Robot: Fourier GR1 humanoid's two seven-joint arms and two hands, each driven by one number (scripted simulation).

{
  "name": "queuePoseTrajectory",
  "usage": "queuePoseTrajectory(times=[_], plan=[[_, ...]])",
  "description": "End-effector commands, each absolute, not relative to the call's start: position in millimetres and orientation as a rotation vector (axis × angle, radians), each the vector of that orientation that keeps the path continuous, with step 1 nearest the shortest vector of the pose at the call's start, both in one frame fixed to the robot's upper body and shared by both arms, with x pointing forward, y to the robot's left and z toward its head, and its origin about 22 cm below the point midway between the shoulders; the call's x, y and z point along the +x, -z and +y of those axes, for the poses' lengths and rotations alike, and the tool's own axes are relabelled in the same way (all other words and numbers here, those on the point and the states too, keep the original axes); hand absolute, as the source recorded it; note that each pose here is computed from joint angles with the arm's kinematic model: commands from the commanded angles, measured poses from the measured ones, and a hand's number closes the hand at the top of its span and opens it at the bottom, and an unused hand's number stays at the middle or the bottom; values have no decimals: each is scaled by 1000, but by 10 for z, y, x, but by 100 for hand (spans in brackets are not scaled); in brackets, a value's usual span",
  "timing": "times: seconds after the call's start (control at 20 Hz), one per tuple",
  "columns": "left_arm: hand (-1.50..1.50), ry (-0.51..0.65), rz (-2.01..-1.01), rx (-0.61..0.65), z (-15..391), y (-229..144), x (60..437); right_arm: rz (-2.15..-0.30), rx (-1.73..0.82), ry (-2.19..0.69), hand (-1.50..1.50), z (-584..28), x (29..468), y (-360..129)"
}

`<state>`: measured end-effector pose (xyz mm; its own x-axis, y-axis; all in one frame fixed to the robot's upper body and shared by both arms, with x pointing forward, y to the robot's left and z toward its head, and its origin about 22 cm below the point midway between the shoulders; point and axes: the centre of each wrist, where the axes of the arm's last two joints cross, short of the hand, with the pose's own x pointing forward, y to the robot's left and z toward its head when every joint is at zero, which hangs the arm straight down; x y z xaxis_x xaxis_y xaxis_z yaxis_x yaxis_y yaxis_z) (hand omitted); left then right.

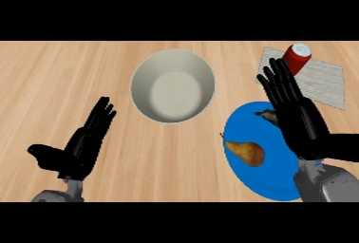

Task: Pick the pear from the plate and place it in the bowl

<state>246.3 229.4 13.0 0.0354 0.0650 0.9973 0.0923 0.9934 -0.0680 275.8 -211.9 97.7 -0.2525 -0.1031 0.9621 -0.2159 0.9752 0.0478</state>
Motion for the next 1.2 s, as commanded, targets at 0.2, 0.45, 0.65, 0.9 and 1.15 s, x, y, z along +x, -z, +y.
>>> queuePoseTrajectory(times=[0.2,0.45,0.65,0.9,1.15], plan=[[0,94,-1761,26,2496,-614,2734,-1298,648,-1035,-150,-1314,2253,-486],[0,26,-1785,168,2838,-746,2866,-1432,487,-1726,-150,-1199,2103,-808],[0,-14,-1786,221,3071,-946,2925,-1396,565,-2041,-150,-1156,1835,-824],[0,-31,-1791,250,3185,-809,2901,-1467,342,-2308,-150,-1126,1620,-1268],[0,-30,-1784,253,3458,-899,2960,-1414,27,-2473,-150,-836,1628,-1506]])
